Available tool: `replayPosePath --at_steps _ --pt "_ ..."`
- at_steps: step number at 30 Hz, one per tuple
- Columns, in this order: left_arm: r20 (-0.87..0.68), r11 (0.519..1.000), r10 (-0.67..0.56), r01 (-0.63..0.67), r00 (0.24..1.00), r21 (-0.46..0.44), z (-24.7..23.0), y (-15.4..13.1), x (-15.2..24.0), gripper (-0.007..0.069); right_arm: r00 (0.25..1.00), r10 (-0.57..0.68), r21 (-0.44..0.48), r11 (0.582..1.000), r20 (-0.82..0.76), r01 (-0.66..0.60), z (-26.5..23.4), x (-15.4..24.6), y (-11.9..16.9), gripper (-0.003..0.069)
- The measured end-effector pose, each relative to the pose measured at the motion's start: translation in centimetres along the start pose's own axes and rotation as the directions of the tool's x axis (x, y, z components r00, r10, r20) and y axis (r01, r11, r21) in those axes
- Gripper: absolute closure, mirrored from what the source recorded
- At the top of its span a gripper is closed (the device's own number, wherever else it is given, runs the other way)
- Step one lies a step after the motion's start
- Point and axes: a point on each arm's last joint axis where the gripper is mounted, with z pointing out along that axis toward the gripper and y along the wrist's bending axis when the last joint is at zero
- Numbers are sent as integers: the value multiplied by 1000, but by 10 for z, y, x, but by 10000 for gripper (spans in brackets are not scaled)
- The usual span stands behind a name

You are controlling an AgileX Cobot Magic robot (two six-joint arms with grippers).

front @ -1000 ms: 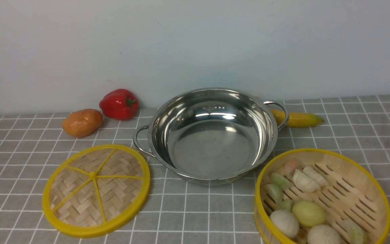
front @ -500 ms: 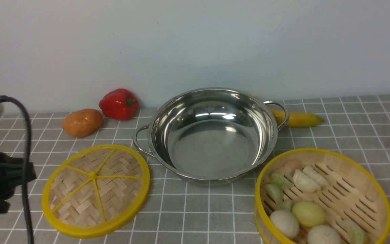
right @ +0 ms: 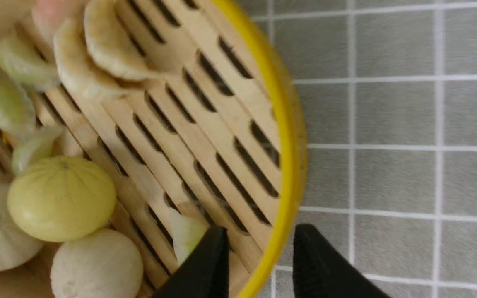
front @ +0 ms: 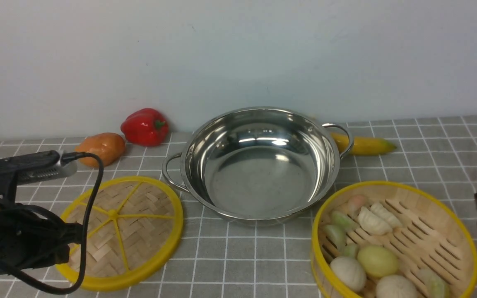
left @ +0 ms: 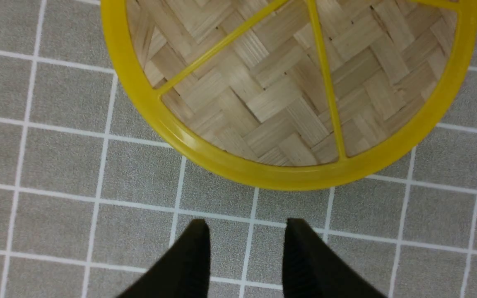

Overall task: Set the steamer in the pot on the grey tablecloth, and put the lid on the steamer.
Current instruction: 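Reach for and grasp the rim of the bamboo steamer holding the buns with the right gripper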

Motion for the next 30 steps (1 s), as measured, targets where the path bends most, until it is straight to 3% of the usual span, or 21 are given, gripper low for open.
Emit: replayPosePath --at_steps 6,13,30 --pt "-9 1000 12 -12 1000 -1 2 0 -1 382 997 -67 52 996 -36 69 25 -5 17 419" --pt "-2 1000 18 -18 1000 0 1 0 -2 382 998 -54 148 987 -19 57 31 -10 11 419" --pt "-6 1000 18 -18 1000 0 2 0 -2 382 997 -48 165 985 -56 56 65 -18 6 419"
